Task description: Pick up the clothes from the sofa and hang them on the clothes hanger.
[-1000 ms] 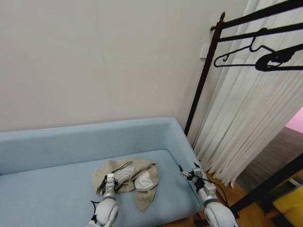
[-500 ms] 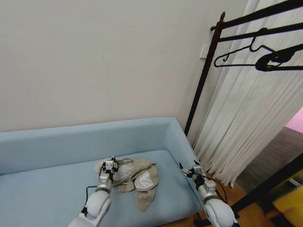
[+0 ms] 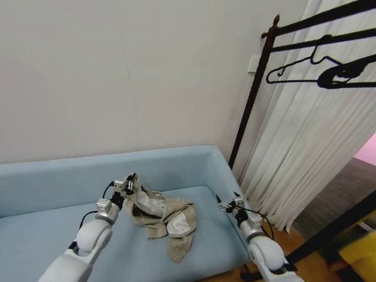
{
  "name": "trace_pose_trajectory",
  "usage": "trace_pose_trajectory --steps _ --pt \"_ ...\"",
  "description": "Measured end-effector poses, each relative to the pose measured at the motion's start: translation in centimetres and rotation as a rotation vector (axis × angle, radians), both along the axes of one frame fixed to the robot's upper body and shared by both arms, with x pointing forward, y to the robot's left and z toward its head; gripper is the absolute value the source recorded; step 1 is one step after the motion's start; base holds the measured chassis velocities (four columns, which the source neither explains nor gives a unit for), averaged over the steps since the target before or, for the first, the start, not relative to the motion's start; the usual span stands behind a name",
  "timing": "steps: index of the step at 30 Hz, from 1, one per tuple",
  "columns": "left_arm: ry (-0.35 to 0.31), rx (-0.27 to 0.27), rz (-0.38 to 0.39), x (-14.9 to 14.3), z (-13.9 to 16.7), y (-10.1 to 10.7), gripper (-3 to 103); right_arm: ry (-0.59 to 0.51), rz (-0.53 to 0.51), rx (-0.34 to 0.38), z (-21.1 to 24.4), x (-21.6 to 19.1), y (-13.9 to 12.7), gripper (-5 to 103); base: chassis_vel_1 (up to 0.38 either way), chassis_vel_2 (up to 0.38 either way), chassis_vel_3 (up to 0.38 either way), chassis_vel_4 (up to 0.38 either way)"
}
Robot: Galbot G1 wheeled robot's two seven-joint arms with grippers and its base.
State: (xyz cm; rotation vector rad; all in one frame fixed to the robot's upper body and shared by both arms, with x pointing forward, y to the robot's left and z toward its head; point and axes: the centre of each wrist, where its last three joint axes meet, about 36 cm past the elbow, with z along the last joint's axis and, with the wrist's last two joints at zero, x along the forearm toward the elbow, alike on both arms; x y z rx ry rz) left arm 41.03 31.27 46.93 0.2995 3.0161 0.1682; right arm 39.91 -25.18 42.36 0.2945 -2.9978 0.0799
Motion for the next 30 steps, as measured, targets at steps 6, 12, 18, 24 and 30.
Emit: trace_pose_trajectory --steps 6,12,18,24,30 --pt "-0.011 -0.005 -0.017 0.5 0.0 -0.1 2 0.127 0.018 0.011 -0.3 3.4 5.5 100 0.000 0.000 0.000 0.000" --pt "-0.010 -0.003 -0.008 1.2 -0.2 0.1 2 0.197 0.012 -0.041 -1.1 5.9 12.0 100 0.000 0.000 0.000 0.000" --pt "-0.011 -0.005 0.003 1.7 -0.6 0.5 2 0.215 0.027 -0.076 -1.3 8.2 18.6 100 0.000 0.000 0.000 0.000" --pt "-0.018 -0.015 0.008 2.6 -0.8 0.3 2 0.229 0.015 -0.109 -1.9 9.7 24.1 100 0.000 0.000 0.000 0.000" --pt "-0.035 -0.028 0.011 3.4 -0.5 -0.1 2 0.249 0.050 -0.168 -2.3 8.4 26.5 100 0.000 0.000 0.000 0.000"
